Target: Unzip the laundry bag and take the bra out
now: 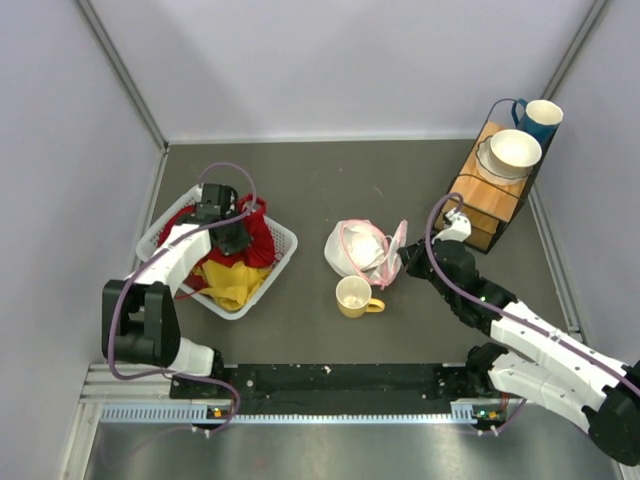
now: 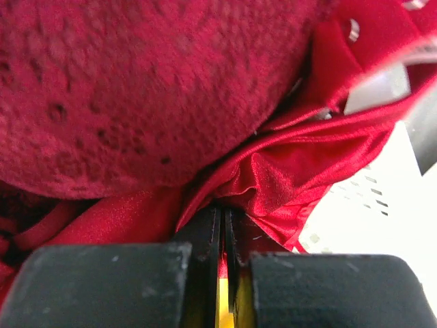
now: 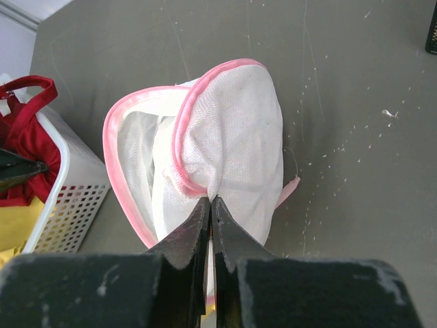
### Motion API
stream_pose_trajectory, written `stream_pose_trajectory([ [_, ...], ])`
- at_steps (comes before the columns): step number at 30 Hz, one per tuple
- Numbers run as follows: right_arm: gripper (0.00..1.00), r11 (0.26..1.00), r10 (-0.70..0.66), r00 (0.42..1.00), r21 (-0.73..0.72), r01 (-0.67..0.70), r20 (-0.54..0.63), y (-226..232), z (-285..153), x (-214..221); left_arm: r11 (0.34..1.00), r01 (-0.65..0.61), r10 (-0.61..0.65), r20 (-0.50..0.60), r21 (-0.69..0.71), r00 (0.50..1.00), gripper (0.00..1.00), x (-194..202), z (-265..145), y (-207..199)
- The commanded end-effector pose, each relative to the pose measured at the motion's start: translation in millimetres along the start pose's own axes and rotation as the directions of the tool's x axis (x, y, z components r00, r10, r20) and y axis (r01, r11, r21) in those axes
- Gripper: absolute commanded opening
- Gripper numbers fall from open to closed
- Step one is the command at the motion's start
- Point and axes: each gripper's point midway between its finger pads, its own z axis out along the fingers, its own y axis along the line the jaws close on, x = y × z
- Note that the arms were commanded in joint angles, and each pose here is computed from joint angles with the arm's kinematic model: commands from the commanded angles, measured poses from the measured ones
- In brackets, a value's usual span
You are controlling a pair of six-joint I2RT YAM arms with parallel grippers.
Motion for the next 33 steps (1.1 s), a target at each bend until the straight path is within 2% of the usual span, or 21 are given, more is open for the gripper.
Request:
stream_pose_trajectory([
  [1, 0.00, 0.999, 0.026, 0.999, -0.029, -0.025, 0.032, 9, 2, -11, 0.996, 0.020, -0.018, 0.019, -0.085, 1.000, 0.00, 5, 10, 7],
  [2, 0.00, 0.999, 0.027, 0.999, -0.027, -0.026, 0.034, 9, 3, -11, 0.982, 0.033, -0.018, 0.081, -0.188, 0.997, 0.00, -5, 6, 21],
  [4, 0.00, 0.999, 0.031, 0.999, -0.025, -0.030, 0.045, 8, 3, -12, 0.978, 0.015, 0.010, 0.117, -0.207, 0.993, 0.00, -14, -8, 13],
  [5, 0.00, 0.999, 0.034, 0.998, -0.021, -0.033, 0.050, 8, 3, -14, 0.971, -0.003, 0.032, 0.118, -0.240, 0.993, 0.12, -14, -15, 17],
  [8, 0.00, 0.999, 0.028, 0.998, -0.026, -0.027, 0.062, 12, 4, -19, 0.977, -0.052, 0.085, 0.156, -0.206, 0.984, 0.28, -20, -45, 1],
  [9, 0.00, 0.999, 0.027, 0.997, -0.026, -0.025, 0.067, 13, 4, -21, 0.979, -0.059, 0.095, 0.181, -0.193, 0.979, 0.44, -26, -53, -4],
  [11, 0.00, 0.999, 0.028, 0.996, -0.032, -0.026, 0.081, 16, 3, -27, 0.981, -0.077, 0.114, 0.216, -0.176, 0.970, 0.52, -33, -72, -8],
  [12, 0.00, 0.999, 0.021, 0.996, -0.031, -0.018, 0.086, 16, 3, -28, 0.983, -0.086, 0.121, 0.223, -0.164, 0.967, 0.61, -39, -83, -12],
  [15, 0.00, 0.999, 0.008, 0.994, -0.046, -0.003, 0.108, 22, -1, -38, 0.983, -0.123, 0.154, 0.253, -0.133, 0.955, 0.63, -48, -116, -21],
  [17, 0.00, 0.999, 0.008, 0.993, -0.052, -0.002, 0.119, 24, -3, -43, 0.983, -0.146, 0.171, 0.270, -0.110, 0.947, 0.73, -52, -132, -28],
  [19, 0.00, 0.998, 0.007, 0.992, -0.060, 0.001, 0.130, 27, -5, -47, 0.984, -0.160, 0.178, 0.310, -0.083, 0.934, 0.79, -59, -153, -38],
  [23, 0.00, 0.998, 0.006, 0.992, -0.065, 0.002, 0.129, 29, -6, -48, 0.975, -0.220, 0.210, 0.375, -0.015, 0.903, 0.79, -65, -178, -70],
  [26, 0.00, 0.997, 0.011, 0.992, -0.071, -0.002, 0.126, 30, -7, -48, 0.959, -0.276, 0.240, 0.349, 0.056, 0.906, 0.78, -53, -170, -95],
  [28, 0.00, 0.998, 0.017, 0.992, -0.070, -0.008, 0.125, 29, -7, -47, 0.958, -0.285, 0.256, 0.341, 0.038, 0.905, 0.78, -54, -157, -96],
  [29, 0.00, 0.998, 0.017, 0.992, -0.068, -0.009, 0.121, 28, -8, -46, 0.963, -0.268, 0.248, 0.362, 0.004, 0.899, 0.78, -61, -152, -93],
  [30, 0.00, 0.997, 0.021, 0.992, -0.071, -0.012, 0.122, 28, -9, -46, 0.964, -0.248, 0.265, 0.386, -0.093, 0.884, 0.79, -69, -142, -78],
  [31, 0.00, 0.997, 0.021, 0.992, -0.071, -0.012, 0.122, 27, -9, -45, 0.960, -0.246, 0.280, 0.398, -0.136, 0.874, 0.85, -74, -137, -72],
  [33, 0.00, 0.997, 0.023, 0.992, -0.070, -0.014, 0.123, 26, -10, -45, 0.942, -0.257, 0.326, 0.399, -0.218, 0.857, 0.90, -83, -115, -65],
])
